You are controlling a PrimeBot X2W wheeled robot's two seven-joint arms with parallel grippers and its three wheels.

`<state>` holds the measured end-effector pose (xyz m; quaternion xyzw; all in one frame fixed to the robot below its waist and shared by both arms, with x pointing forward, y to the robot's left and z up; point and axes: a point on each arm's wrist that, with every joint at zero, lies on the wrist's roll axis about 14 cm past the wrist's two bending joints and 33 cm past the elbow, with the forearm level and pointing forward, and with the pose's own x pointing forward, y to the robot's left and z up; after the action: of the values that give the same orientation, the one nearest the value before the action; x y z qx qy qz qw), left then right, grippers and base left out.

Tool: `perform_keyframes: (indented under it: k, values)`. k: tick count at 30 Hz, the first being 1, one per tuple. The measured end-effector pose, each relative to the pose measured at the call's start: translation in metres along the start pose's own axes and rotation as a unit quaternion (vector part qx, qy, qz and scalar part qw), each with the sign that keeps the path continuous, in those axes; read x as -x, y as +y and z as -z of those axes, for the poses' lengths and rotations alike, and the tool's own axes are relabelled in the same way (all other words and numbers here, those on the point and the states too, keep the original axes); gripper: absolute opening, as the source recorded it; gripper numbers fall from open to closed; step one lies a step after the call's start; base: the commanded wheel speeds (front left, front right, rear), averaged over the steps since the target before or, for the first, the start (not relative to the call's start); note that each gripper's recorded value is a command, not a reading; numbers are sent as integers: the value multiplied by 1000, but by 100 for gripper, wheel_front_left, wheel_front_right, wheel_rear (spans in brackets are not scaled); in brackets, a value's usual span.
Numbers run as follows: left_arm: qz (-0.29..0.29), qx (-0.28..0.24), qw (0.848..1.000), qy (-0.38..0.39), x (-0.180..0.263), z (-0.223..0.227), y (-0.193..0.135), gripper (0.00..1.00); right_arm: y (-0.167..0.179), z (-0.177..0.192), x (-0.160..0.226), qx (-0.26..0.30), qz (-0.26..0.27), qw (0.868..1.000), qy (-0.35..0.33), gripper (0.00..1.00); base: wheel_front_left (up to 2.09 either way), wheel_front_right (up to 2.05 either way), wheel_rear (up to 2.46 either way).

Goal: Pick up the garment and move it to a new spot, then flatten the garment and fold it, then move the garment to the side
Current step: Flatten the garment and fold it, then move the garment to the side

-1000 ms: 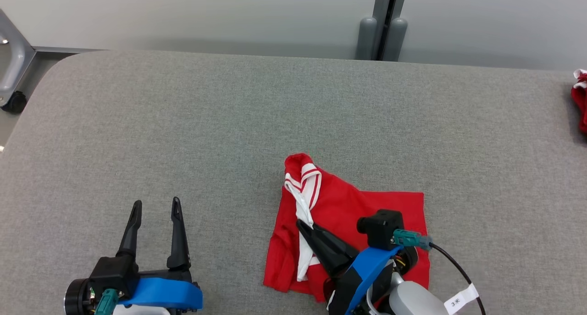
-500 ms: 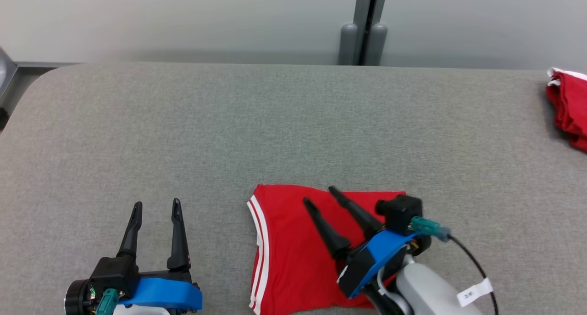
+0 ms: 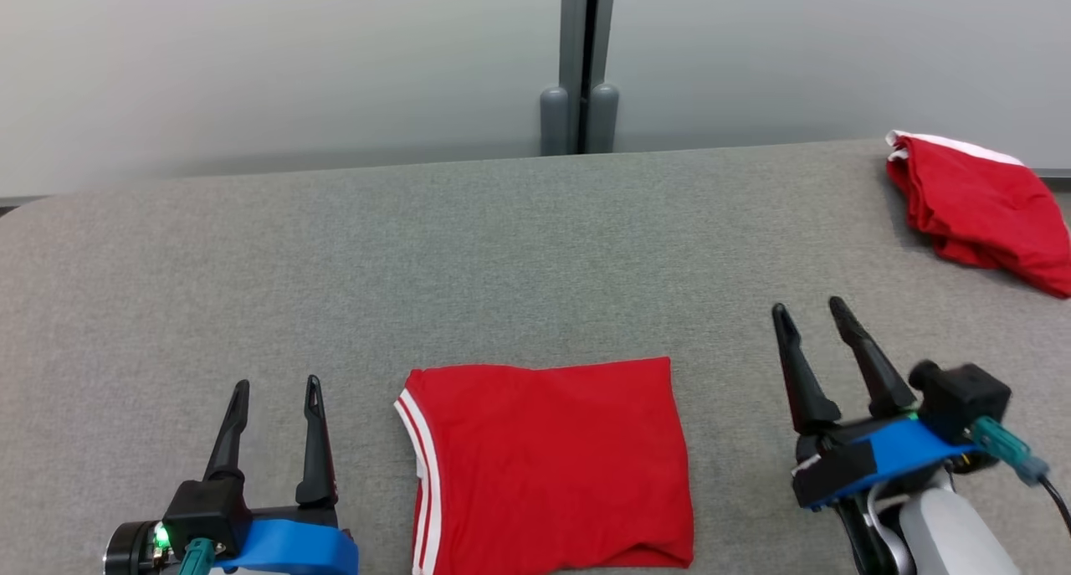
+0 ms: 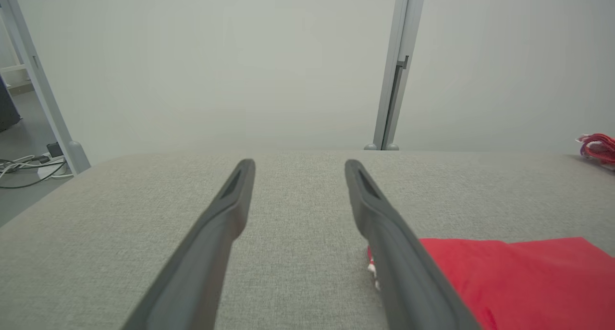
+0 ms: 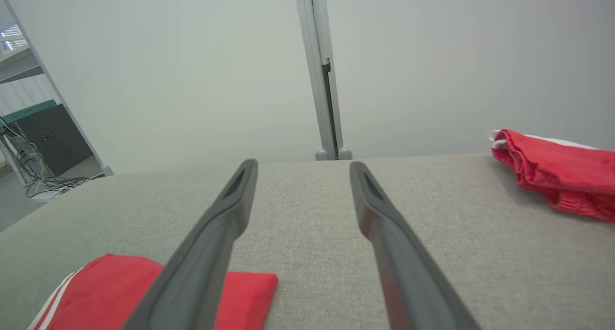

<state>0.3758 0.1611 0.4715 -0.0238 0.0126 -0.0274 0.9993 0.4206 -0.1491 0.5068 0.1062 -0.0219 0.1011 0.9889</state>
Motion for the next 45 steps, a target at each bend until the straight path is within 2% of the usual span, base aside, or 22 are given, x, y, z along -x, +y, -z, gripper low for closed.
perform_keyframes:
  k: [1,12,17,45]
  values:
    - [2,-1,1000,-5,-1,-3,-2,100,-9,-7,11,5,19,1000,-14,100,0,0,0]
    - [-2,-8,1000,-12,13,-8,1,100,-26,-5,66,14,68,997,-17,100,0,0,0]
    - [-12,-12,1000,-20,21,-13,9,100,-28,-7,80,14,80,996,-22,100,0,0,0]
    - [-37,-17,999,-12,40,-8,27,100,-16,3,83,23,71,997,-3,100,0,0,0]
